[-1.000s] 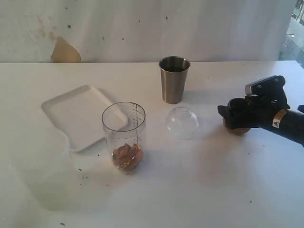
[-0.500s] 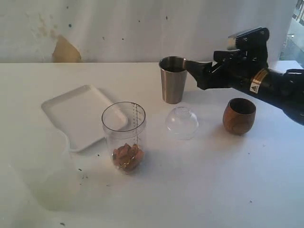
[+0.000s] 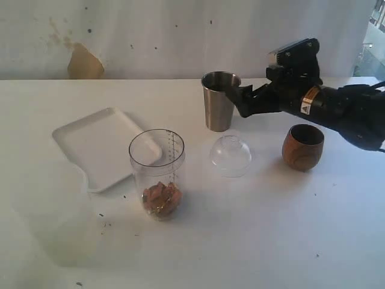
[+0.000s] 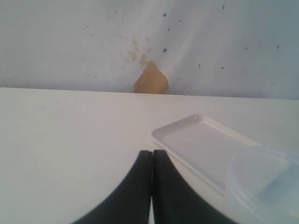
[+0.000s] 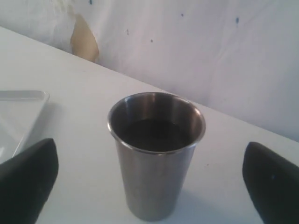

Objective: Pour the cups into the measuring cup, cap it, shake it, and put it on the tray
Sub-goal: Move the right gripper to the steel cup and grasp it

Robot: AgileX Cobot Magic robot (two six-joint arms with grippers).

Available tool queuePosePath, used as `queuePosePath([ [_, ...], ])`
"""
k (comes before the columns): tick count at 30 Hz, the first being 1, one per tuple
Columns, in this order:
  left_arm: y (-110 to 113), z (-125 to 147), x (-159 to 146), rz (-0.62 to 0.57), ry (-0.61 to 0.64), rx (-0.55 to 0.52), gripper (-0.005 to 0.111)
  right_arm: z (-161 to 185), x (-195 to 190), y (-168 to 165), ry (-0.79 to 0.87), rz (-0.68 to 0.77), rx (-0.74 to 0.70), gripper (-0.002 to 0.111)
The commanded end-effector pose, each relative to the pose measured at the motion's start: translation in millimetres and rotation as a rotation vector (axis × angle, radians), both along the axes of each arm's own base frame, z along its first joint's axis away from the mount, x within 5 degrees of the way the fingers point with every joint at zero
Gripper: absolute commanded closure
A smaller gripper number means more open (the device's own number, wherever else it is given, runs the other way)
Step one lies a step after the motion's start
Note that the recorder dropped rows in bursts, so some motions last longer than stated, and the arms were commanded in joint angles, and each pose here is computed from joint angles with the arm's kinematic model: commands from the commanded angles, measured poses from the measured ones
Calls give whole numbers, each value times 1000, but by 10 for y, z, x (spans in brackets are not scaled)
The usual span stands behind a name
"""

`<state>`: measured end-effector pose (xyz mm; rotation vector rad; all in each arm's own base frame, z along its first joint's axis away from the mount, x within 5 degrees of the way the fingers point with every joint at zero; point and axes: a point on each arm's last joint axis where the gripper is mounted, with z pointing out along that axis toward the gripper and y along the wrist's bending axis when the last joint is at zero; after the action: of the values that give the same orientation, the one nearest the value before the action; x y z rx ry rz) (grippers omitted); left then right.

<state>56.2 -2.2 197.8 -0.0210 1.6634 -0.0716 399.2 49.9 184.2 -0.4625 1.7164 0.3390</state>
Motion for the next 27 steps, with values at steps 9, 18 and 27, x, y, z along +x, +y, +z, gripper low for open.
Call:
queuePosePath([
  [9, 2, -3, -1, 4, -7, -8, 106, -415, 299, 110, 5, 49, 7, 3],
  [18, 2, -3, -1, 4, -7, -8, 106, -607, 450, 136, -10, 68, 38, 3],
  [27, 2, -3, -1, 4, -7, -8, 106, -694, 611, 275, -27, 95, 59, 3],
])
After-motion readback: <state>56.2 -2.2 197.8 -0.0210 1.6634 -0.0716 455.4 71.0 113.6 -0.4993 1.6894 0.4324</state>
